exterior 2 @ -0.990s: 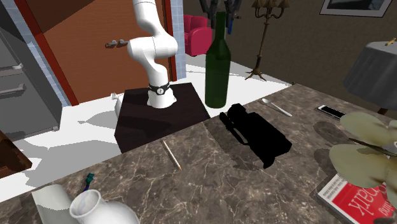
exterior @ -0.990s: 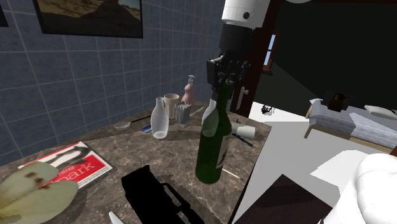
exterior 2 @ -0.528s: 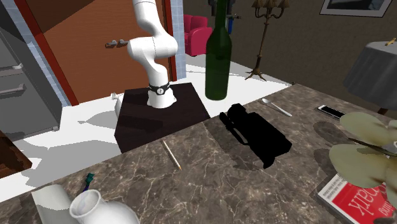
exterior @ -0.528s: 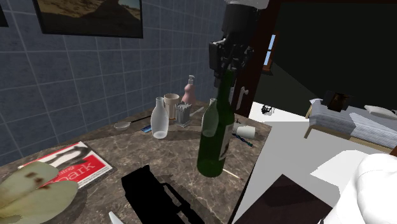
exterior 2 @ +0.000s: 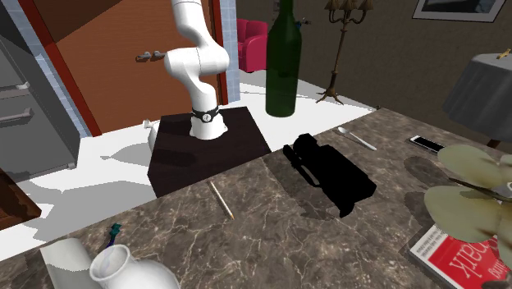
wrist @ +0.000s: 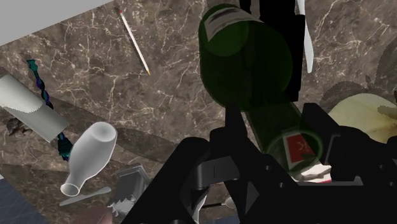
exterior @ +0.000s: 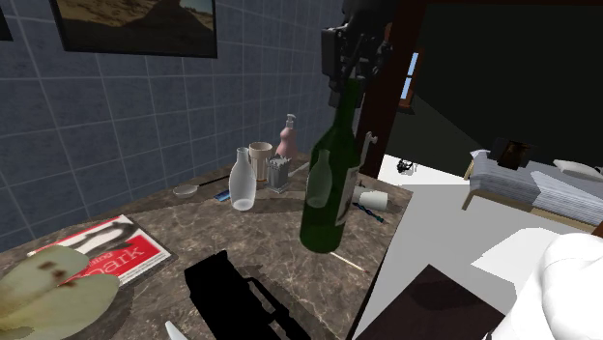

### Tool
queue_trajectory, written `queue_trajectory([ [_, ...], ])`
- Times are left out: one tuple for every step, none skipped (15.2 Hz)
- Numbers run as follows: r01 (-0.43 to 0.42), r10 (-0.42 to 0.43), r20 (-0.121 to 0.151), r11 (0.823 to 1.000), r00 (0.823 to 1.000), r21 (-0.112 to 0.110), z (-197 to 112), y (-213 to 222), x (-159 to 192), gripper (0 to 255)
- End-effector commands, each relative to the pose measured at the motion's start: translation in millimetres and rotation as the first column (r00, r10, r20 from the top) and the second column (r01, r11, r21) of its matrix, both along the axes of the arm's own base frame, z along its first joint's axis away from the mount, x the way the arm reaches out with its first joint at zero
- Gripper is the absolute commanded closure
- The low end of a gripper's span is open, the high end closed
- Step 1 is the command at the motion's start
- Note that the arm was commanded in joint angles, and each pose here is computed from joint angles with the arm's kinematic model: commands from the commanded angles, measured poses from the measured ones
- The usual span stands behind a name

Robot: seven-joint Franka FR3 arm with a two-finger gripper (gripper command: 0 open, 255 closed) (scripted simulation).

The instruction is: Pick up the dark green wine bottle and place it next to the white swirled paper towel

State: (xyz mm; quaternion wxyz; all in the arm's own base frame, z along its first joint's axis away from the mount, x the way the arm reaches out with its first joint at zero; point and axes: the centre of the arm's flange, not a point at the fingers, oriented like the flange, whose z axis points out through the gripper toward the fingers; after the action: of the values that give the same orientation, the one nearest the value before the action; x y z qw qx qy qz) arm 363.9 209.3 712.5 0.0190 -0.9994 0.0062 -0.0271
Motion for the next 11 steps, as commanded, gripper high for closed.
queue_trajectory([
  [0.000,0.000,0.000,1.000,1.000,0.000,11.1,-0.3,-0.3,255],
  [0.000,0.000,0.000,1.000,1.000,0.000,16.4,-0.3,-0.3,255],
  [0.000,0.000,0.000,1.000,1.000,0.000,21.7,-0.3,-0.3,255],
  [0.000,0.000,0.000,1.000,1.000,0.000,27.0,-0.3,-0.3,255],
  [0.000,0.000,0.000,1.000,1.000,0.000,32.3,-0.3,-0.3,255],
  [0.000,0.000,0.000,1.000,1.000,0.000,37.6,-0.3,-0.3,255],
  [0.000,0.000,0.000,1.000,1.000,0.000,42.8,-0.3,-0.3,255],
  [0.000,0.000,0.000,1.000,1.000,0.000,48.1,-0.3,-0.3,255],
  [0.000,0.000,0.000,1.000,1.000,0.000,53.4,-0.3,-0.3,255],
  [0.000,0.000,0.000,1.000,1.000,0.000,58.7,-0.3,-0.3,255],
  [0.000,0.000,0.000,1.000,1.000,0.000,64.0,-0.3,-0.3,255],
])
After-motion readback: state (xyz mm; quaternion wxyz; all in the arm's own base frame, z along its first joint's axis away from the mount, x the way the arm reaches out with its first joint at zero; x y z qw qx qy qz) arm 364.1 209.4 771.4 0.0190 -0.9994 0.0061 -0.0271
